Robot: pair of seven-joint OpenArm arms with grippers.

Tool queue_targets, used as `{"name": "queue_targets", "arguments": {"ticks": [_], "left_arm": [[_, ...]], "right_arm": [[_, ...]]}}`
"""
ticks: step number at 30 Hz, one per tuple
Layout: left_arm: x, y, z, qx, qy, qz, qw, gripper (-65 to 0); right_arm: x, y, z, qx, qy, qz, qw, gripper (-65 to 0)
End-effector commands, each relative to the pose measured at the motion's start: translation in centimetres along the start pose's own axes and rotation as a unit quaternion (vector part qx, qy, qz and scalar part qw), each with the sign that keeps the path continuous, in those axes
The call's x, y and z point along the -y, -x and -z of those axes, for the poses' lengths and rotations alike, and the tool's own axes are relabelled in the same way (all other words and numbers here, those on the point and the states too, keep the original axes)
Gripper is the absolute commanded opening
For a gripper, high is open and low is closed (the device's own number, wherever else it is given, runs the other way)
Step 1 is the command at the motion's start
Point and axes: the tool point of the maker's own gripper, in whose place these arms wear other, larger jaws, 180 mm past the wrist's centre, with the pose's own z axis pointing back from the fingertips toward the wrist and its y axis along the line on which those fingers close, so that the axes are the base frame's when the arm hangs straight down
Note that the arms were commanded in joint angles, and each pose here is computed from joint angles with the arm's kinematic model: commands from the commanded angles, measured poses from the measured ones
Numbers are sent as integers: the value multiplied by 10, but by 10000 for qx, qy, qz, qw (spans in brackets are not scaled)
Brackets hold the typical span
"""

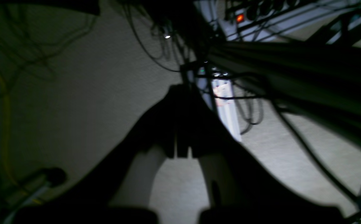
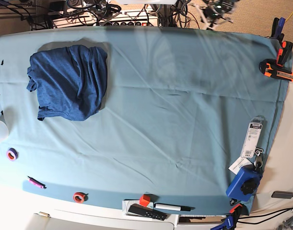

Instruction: Layout the t-shirt on the table in an organized manner, then fold the t-shirt properly

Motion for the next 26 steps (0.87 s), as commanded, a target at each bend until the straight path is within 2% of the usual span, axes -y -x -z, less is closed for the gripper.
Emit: {"name": "queue_targets", "arguments": {"ticks": [1, 6, 10, 16, 26], "left_arm": [[0, 5, 0, -76, -13, -75, 9999, -650], [7, 18, 2, -319, -46, -270, 9991, -650], [-3, 20, 1, -350, -303, -244, 9986, -650], [-2, 19, 1, -331, -300, -245, 9987, -650], [-2, 18, 1, -311, -295, -244, 9988, -650]], "right_arm": [[1, -5, 0, 74, 69, 51, 9999, -650], [1, -19, -2, 302, 255, 691, 9968, -650], [11, -30, -4, 464, 362, 1008, 9932, -650], [23, -39, -6, 573, 441, 985, 9925, -650], [23, -39, -6, 571, 443, 985, 9925, -650]]}}
